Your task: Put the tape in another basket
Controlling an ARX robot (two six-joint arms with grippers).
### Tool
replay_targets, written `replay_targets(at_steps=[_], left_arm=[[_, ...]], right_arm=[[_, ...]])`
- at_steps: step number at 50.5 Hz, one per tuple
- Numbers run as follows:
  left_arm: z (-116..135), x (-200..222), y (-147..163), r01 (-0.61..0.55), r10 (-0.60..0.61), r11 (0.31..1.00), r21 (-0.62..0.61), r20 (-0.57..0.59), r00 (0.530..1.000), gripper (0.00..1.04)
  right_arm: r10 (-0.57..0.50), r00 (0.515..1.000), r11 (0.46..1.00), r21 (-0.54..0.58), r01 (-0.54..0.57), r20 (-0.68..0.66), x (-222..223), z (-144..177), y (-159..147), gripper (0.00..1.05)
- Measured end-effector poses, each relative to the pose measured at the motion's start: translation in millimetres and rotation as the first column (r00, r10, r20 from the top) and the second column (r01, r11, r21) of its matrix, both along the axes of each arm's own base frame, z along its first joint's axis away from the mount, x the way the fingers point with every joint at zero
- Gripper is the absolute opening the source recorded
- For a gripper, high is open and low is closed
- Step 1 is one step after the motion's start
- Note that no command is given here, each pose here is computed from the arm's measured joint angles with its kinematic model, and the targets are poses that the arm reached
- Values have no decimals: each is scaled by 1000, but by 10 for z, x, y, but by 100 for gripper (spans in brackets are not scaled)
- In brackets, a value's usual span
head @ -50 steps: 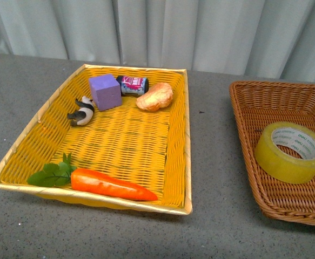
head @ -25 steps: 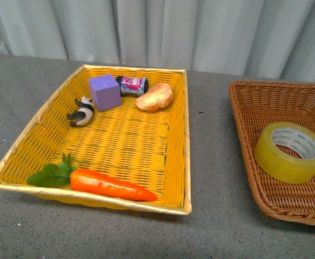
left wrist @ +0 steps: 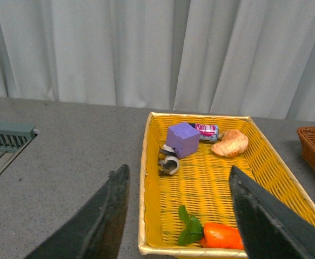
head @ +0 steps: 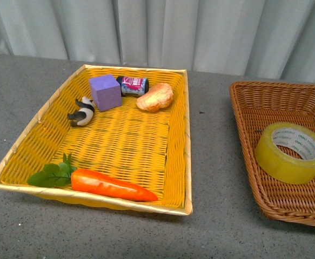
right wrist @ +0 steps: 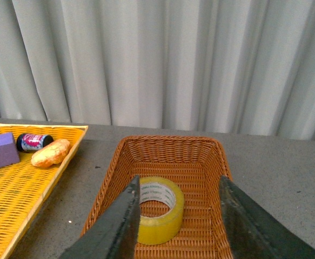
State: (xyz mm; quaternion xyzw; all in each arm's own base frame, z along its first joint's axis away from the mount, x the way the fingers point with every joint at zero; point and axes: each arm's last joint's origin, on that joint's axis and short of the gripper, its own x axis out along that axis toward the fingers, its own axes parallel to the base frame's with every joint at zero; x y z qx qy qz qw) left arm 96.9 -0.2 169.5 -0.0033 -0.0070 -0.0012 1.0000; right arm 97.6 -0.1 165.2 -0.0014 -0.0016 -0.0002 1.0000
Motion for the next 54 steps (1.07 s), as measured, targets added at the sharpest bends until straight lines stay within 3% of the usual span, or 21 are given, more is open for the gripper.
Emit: replay_targets(at_steps=[8,11,13,54], left_arm=[[0,0,0,0,0,1000,0,0,1000,91],[0,0,0,0,0,1000,1,0,1000,100],[0,0,0,0,0,1000,2,0,1000,98],[0,0,0,0,0,1000,2,0,1000,98]], right_arm=[[0,1000,1000,0,0,0,0,0,0,79],[0,1000,1000,0,0,0,0,0,0,90],[0,1000,1000,2,0,0,0,0,0,98],[0,1000,1000,1,0,0,0,0,0,96]])
